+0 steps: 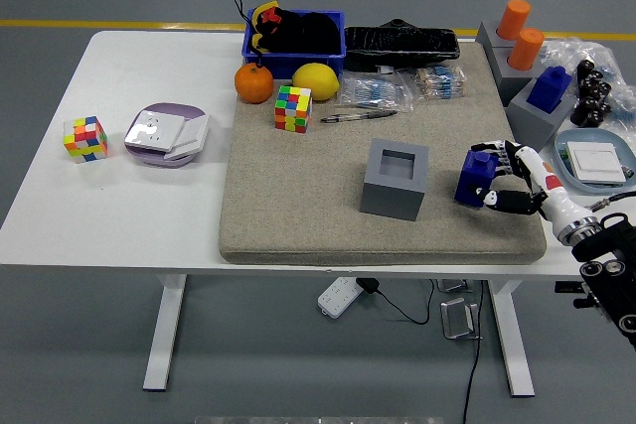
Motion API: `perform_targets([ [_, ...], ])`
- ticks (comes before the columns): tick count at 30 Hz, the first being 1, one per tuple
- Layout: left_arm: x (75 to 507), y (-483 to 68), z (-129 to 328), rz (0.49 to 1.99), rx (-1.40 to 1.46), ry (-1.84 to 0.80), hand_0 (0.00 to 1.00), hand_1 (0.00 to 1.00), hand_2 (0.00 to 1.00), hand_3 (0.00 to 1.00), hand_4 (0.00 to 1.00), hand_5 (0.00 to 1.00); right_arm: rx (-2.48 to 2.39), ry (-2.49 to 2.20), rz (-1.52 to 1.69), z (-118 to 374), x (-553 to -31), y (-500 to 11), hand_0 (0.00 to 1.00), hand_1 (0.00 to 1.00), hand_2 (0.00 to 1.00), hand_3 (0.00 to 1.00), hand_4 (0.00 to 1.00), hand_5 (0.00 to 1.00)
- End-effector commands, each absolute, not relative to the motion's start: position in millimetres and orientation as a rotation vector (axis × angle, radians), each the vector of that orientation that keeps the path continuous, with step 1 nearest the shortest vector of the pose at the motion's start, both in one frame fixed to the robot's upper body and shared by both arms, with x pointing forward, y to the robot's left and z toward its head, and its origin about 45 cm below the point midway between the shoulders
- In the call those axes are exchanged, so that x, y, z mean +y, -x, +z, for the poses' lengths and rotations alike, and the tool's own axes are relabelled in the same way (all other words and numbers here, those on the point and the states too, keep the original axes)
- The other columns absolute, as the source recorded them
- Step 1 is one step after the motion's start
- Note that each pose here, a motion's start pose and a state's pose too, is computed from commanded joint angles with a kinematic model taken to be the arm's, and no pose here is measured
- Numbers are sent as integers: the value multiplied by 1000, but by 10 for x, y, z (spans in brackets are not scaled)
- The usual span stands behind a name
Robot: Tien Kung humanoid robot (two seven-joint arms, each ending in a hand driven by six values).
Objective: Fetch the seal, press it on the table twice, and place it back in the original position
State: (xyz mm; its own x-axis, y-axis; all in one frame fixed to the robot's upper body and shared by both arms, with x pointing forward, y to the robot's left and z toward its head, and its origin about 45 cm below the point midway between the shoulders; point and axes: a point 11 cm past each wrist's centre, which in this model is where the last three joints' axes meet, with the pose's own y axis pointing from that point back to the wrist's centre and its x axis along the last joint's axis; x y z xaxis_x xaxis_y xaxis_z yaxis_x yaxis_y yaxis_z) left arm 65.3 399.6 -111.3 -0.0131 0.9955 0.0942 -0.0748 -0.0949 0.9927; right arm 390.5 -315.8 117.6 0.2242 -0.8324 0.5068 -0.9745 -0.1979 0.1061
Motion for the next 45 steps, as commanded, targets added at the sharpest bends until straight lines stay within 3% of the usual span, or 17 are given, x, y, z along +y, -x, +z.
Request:
perform_targets([
  [14,3985,-642,-1118,1319,1118,-1216,817,817,790,837,804,415,-1653,-2077,476,1088,-3218,-3857,450,366,383,403,606,2],
  [32,4030,-662,-1101,1321,1107,-1223,816,816,790,837,804,415,-1816,-2295,697,2229,-2904,-4136,447,363,382,397,603,2],
  [45,4043,-672,-1095,1317,1100,-1230,817,816,791,836,806,413,-1675,-2428,600,2144,-2457,-4158,447,364,383,402,605,2],
])
